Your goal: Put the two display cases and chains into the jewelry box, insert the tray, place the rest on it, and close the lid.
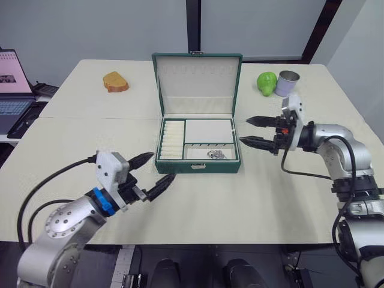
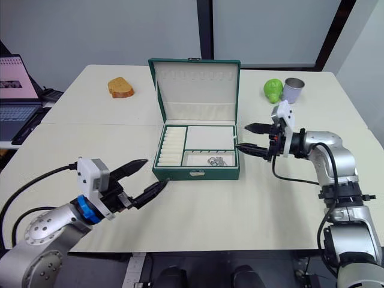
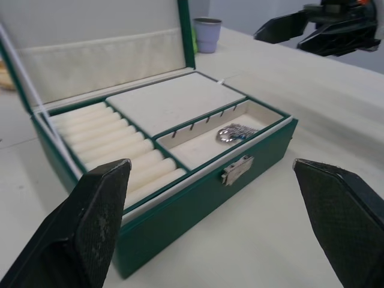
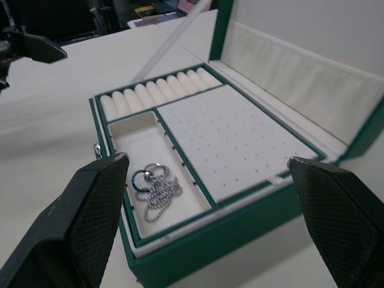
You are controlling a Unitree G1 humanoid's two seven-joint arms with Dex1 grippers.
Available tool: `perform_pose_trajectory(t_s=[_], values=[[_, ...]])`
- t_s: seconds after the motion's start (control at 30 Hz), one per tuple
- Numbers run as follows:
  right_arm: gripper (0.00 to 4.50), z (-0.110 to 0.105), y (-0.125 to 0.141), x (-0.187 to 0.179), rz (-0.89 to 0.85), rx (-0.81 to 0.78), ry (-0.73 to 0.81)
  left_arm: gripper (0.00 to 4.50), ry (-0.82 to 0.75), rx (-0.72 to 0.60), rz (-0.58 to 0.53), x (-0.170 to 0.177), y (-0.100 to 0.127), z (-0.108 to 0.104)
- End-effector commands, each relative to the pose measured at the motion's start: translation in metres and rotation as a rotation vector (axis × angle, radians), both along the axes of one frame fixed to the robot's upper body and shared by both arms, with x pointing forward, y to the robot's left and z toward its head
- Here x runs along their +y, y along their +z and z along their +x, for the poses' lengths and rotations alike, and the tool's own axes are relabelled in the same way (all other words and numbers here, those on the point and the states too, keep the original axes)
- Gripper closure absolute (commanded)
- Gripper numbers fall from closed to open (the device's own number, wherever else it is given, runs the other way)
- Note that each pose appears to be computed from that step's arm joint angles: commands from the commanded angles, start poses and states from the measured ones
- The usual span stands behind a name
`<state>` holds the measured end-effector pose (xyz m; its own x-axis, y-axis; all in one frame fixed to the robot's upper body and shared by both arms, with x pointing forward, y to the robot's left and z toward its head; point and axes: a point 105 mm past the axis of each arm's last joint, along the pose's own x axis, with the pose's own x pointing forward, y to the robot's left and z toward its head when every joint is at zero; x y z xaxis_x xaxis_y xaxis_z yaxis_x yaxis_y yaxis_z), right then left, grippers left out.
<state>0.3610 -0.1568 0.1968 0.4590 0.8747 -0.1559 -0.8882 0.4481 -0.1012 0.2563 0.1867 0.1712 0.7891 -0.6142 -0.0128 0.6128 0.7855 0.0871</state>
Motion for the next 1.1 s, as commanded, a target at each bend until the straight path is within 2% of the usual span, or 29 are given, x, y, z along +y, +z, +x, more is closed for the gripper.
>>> perform_pose_trajectory(t_s=[0.03, 0.2, 0.33, 0.47, 0.57, 0.7, 0.73, 1.03, 1.1], values=[[0.02, 0.004, 0.006, -0.029, -0.01, -0.061, -0.116, 0.0, 0.046, -0.026, 0.019, 0.026, 0.008, 0.004], [0.02, 0.007, -0.016, -0.062, -0.056, -0.063, -0.268, 0.0, 0.18, -0.041, 0.097, 0.075, 0.008, 0.024], [0.02, 0.011, -0.025, -0.071, -0.04, -0.075, -0.345, 0.0, 0.251, -0.035, 0.109, 0.096, 0.007, 0.042], [0.02, 0.014, -0.033, -0.071, -0.029, -0.08, -0.376, 0.0, 0.28, 0.0, 0.136, 0.102, -0.007, 0.061], [0.61, 0.018, -0.039, -0.062, -0.027, -0.077, -0.377, 0.0, 0.269, 0.008, 0.127, 0.092, -0.015, 0.076], [1.96, 0.024, -0.046, -0.037, -0.007, -0.071, -0.342, 0.87, 0.232, -0.002, 0.129, 0.069, -0.023, 0.092], [2.28, 0.025, -0.048, -0.032, -0.004, -0.071, -0.336, 1.25, 0.226, -0.004, 0.122, 0.066, -0.024, 0.096], [4.37, 0.035, -0.051, 0.01, 0.0, -0.083, -0.249, 3.96, 0.147, 0.009, 0.096, 0.033, -0.03, 0.111], [4.5, 0.035, -0.051, 0.019, 0.004, -0.082, -0.225, 4.44, 0.128, 0.01, 0.088, 0.025, -0.031, 0.113]])
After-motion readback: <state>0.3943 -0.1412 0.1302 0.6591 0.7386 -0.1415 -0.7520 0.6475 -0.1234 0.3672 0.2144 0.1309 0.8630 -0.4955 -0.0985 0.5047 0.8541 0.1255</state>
